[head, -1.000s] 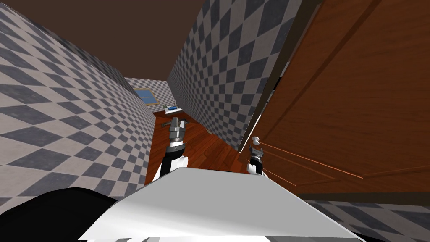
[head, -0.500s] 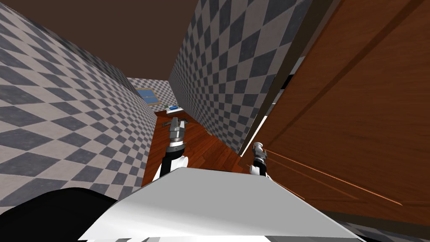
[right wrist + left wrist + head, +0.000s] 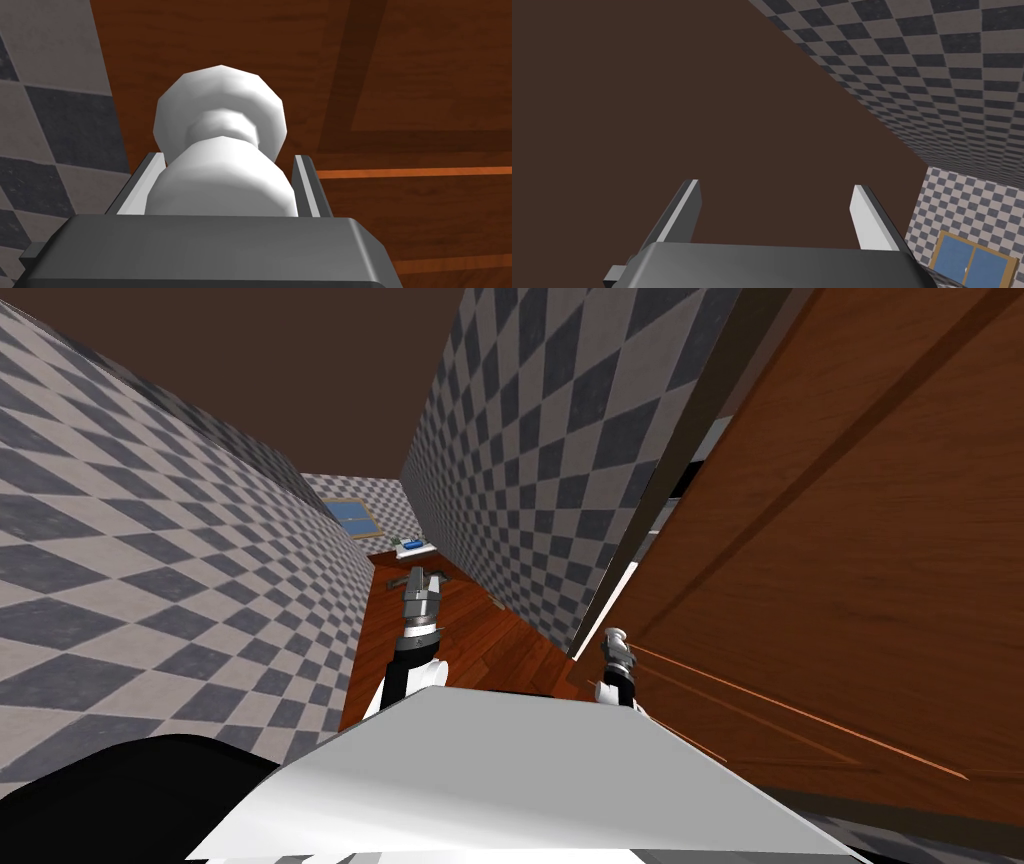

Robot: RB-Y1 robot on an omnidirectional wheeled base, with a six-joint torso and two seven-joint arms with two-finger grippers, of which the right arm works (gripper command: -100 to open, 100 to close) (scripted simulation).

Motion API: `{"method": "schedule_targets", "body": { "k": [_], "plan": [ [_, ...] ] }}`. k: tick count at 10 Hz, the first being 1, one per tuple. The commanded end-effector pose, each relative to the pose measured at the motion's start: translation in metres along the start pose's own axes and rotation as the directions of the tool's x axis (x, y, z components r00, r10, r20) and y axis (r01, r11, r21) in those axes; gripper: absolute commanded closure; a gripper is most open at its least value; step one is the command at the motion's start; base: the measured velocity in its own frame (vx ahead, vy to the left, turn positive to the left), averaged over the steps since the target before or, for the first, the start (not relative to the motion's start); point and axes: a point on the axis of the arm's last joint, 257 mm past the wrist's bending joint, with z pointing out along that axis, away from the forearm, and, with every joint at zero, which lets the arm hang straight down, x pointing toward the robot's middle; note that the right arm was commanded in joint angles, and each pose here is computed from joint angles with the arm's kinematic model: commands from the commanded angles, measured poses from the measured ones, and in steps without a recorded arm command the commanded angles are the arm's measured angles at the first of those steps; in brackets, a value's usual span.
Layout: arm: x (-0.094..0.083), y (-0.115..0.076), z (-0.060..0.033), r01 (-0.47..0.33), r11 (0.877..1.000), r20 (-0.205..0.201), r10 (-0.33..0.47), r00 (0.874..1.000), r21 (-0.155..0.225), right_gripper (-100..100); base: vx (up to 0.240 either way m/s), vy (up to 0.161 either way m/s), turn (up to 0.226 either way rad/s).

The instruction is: Pull the door open

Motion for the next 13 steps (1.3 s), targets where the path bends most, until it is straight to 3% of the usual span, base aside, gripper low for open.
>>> {"method": "schedule_targets", "body": {
  "k": [1, 3, 13],
  "plan": [
    [0.002, -0.002, 0.0005, -0.002, 1.000, -0.005, 0.002, 1.000, 0.001, 100, -0.008, 0.004, -0.002],
    [0.000, -0.003, 0.0001, -0.004, 1.000, -0.001, 0.004, 1.000, 0.023, 100, -0.073, -0.009, 0.062],
    [0.001, -0.029, -0.0015, -0.033, 0.985, 0.001, 0.033, 0.999, 0.171, 100, -0.219, -0.021, 0.124]
  ]
}}
